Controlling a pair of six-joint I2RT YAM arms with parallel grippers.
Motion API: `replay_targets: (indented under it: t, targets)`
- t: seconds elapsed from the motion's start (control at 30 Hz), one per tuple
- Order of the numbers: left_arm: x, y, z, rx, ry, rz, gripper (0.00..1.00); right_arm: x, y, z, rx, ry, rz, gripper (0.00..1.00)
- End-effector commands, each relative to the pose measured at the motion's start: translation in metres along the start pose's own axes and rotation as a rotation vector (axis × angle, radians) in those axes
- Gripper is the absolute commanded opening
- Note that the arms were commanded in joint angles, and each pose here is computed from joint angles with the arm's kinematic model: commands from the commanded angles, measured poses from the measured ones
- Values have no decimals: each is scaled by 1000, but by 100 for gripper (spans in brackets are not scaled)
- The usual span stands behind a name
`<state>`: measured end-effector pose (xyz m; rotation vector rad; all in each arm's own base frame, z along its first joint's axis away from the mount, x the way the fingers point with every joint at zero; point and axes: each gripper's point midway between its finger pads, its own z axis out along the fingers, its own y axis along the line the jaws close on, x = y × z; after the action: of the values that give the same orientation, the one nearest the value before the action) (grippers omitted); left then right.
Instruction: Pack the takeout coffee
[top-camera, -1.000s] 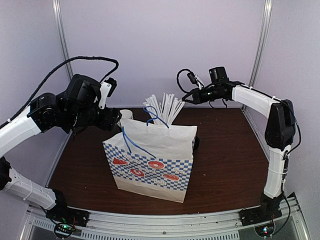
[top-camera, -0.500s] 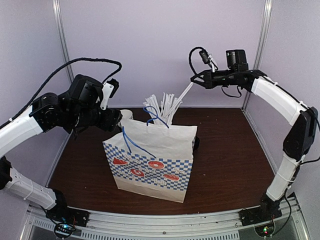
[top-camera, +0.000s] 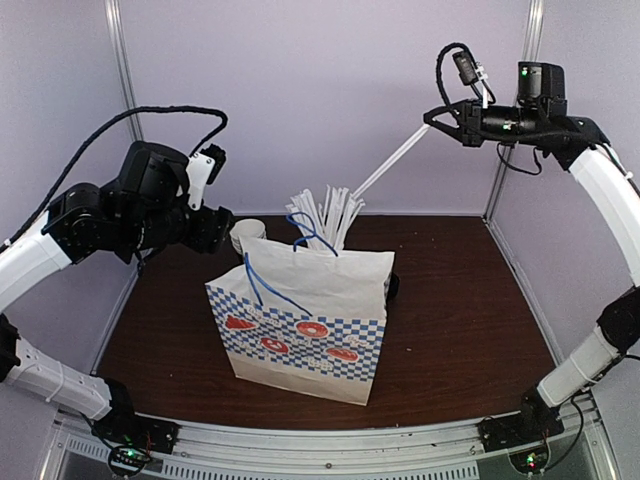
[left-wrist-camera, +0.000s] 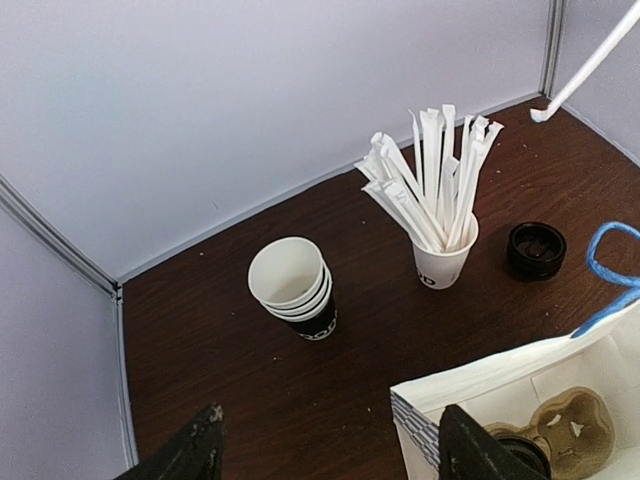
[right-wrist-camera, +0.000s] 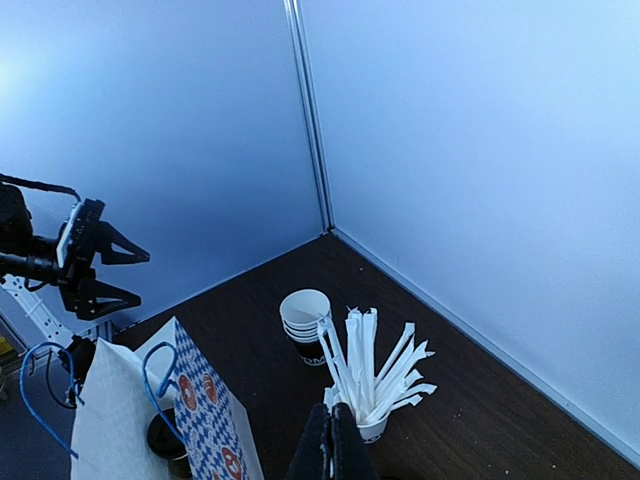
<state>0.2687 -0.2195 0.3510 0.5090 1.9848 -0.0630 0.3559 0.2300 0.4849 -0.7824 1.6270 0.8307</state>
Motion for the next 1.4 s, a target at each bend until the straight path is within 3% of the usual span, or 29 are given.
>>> replay_targets:
  t: [0.0,0.33,0.53,0.97,1.23,1.37]
  targets:
    - [-16,9,-10,-11,-68,-48,74,-4,33,-27,-73,12,2,0]
    - [6,13,-11,-15,-46,-96,74,5,98,-71,-266,18,19,0]
    - [19,13,-12,0,-28,-116,74,12,125,-71,-434,23,105,0]
    - [36,16,-15,0,6,-105,75,85,141,-14,-371,319,-61,0]
    - [46,19,-12,-35,49,-58,75,150,169,23,-462,623,-193,0]
    - [50,20,-9,-47,59,-46,75,164,174,35,-481,672,-213,0]
